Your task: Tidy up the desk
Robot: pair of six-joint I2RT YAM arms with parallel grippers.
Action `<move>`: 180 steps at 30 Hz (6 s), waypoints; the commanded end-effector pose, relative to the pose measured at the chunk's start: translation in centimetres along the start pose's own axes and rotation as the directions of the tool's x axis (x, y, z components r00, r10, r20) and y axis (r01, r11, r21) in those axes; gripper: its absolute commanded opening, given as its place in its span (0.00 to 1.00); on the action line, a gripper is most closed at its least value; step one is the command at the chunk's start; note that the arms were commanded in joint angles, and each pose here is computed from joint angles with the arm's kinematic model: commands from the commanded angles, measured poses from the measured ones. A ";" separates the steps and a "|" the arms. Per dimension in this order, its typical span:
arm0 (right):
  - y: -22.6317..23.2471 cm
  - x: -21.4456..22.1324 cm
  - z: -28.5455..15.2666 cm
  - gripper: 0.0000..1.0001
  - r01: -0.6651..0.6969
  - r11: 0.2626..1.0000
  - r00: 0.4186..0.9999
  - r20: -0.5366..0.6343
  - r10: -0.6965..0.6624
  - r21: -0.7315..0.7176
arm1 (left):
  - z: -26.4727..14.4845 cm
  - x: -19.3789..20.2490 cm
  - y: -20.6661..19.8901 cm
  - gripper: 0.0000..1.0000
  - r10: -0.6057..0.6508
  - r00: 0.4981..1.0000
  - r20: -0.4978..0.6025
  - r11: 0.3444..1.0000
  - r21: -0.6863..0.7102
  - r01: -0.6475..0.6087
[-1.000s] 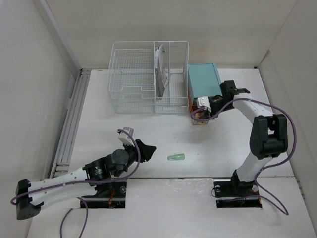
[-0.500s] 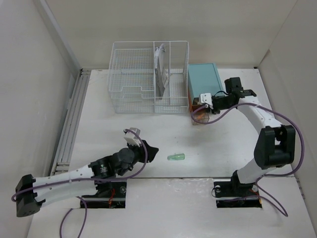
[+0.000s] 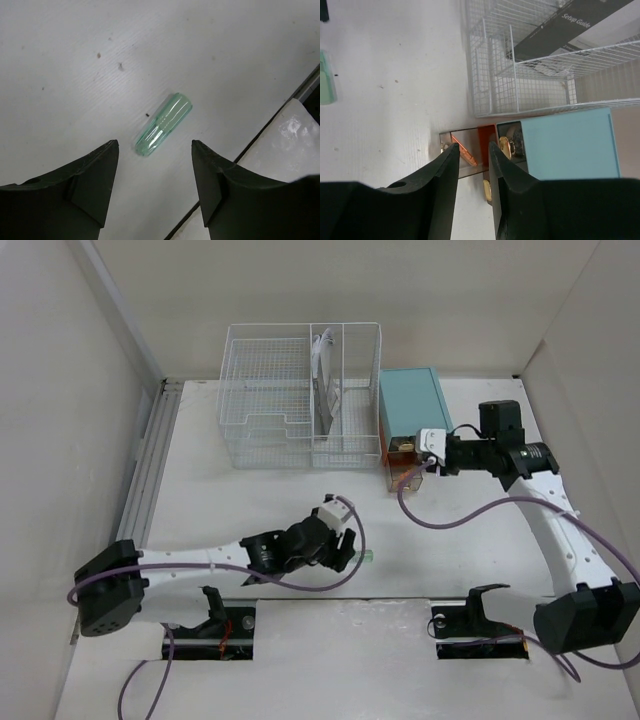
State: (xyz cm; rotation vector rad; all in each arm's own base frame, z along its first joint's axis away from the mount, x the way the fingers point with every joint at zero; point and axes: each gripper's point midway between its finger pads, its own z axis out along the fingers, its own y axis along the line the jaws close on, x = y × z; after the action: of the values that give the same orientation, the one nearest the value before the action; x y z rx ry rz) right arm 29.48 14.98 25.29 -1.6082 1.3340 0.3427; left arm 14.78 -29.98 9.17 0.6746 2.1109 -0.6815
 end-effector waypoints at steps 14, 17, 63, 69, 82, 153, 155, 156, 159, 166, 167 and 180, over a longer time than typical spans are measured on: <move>1.0 -2.6 -3.9 0.35 -0.058 0.997 0.994 0.091 0.054 0.051 | 2.9 -1.7 -4.0 0.27 0.447 0.873 -0.192 0.889 0.204 -0.410; 0.9 -2.7 -4.4 0.35 -0.057 0.996 0.994 0.100 0.051 0.062 | 3.4 -0.2 -3.5 0.27 0.474 0.848 -0.236 0.876 0.220 -0.428; 2.4 -1.3 -4.9 0.35 -0.069 0.997 0.992 0.108 0.066 0.021 | 5.0 0.0 -4.2 0.34 0.517 0.814 -0.266 0.844 0.317 -0.433; 2.5 -1.1 -4.7 0.35 -0.075 0.997 0.992 0.106 0.073 0.012 | 5.2 -0.6 -3.2 0.38 0.524 0.810 -0.265 0.849 0.246 -0.468; 2.1 -0.9 -5.2 0.35 -0.076 0.997 0.992 0.099 0.073 0.031 | 6.9 1.2 -1.8 0.43 0.506 0.780 -0.369 0.862 0.225 -0.454; 0.4 2.4 -10.3 0.35 -0.166 0.955 0.986 0.019 0.167 0.245 | 20.9 -20.3 1.1 0.43 0.458 0.885 -0.083 0.881 0.177 -0.439; 0.4 2.4 -10.3 0.35 -0.166 0.955 0.986 0.019 0.167 0.245 | 20.9 -20.5 0.9 0.43 0.458 0.886 -0.072 0.879 0.184 -0.440; 0.4 2.4 -10.3 0.35 -0.166 0.955 0.986 0.019 0.167 0.245 | 20.9 -20.7 1.4 0.43 0.453 0.888 -0.073 0.882 0.177 -0.436; 0.3 2.8 -10.4 0.35 -0.178 0.952 0.984 0.017 0.179 0.248 | 20.1 -21.3 1.2 0.33 0.443 0.894 -0.062 0.887 0.174 -0.428; 1.6 3.5 -9.7 0.00 -0.219 0.956 0.975 0.018 0.219 0.195 | 14.6 -22.2 -0.8 0.00 0.367 0.930 0.031 0.911 0.188 -0.366; 2.2 3.9 -9.4 0.00 -0.144 0.976 0.989 0.002 0.146 0.164 | 12.1 -24.4 -2.3 0.00 0.357 0.925 0.128 0.905 0.197 -0.376; 4.4 4.7 -8.0 0.00 -0.138 0.989 0.990 0.049 0.136 0.045 | 13.7 -11.9 -5.9 0.00 0.204 0.979 0.024 0.842 0.506 -0.188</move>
State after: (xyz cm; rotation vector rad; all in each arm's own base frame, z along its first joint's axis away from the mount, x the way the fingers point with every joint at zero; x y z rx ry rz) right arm 25.45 5.21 22.05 -1.4748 1.4767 0.4036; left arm 24.66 -44.68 15.98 1.1768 1.8126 -1.0350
